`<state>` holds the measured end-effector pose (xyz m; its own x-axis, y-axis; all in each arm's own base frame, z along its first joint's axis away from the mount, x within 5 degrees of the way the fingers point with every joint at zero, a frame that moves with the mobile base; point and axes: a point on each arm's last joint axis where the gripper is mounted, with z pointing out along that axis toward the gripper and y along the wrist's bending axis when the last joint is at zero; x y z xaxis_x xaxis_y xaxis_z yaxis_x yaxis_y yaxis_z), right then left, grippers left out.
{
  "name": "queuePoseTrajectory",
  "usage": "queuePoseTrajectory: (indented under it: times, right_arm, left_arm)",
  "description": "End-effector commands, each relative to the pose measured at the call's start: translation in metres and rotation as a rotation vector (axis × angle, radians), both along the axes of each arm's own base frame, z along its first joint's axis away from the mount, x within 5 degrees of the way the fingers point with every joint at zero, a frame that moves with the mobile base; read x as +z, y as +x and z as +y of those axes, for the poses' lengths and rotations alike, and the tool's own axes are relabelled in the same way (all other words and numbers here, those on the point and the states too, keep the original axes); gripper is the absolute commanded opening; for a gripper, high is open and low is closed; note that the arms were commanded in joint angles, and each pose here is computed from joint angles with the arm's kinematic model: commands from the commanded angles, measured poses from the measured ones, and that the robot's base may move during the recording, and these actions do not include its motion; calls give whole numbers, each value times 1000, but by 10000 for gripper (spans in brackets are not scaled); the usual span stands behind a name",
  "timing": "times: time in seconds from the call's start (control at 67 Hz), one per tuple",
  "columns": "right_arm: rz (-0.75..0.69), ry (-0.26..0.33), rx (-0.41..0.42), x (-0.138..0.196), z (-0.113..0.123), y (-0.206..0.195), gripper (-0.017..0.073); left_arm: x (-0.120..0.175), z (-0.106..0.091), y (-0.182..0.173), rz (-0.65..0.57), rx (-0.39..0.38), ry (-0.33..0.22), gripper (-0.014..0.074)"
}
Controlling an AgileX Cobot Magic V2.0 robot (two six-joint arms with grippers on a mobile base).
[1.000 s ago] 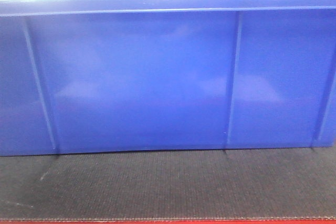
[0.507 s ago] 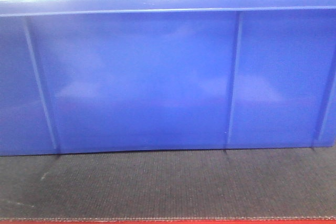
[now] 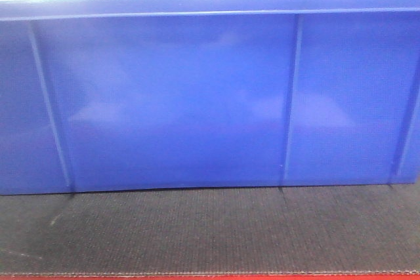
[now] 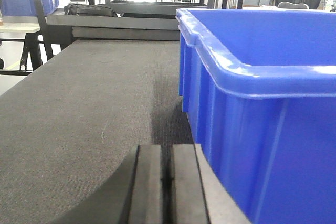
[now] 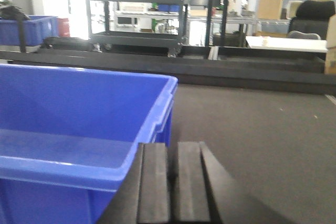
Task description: Move blue bin to conveyor side
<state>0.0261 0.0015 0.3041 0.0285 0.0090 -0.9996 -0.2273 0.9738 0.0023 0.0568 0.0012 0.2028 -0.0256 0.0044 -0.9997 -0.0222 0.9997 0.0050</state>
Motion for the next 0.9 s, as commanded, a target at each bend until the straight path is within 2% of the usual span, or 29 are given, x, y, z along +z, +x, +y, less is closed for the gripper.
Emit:
queuePoseTrajectory:
  times: [0.0,0.03,0.194,0.299,0.448,0.493,0.552,0.881]
  right_arm:
    - [-23,3,-26,-5,3,2,-67]
    - [-29,-10,-36,-8,4,4,-67]
    - [-29,32,-163,-33,2,16,-67]
    - [-26,39,-205,-55,0,21,-67]
    - [-51,61,-222,-91,-1,30,-67]
    - [-65,85,-222,-89,-1,30,-67]
    - [12,74,-215,-96,-1,30,-67]
    - [16,74,-215,-97,0,30,-67]
  left_arm:
    - [3,0,0,-26,0,0,-6]
    - [3,0,0,-26,0,0,-6]
    - [3,0,0,-26,0,0,-6]
    - [3,0,0,-26,0,0,-6]
    - [3,0,0,-26,0,0,-6]
    - [3,0,0,-26,0,0,-6]
    - [3,0,0,-26,0,0,-6]
    - [3,0,0,-26,0,0,-6]
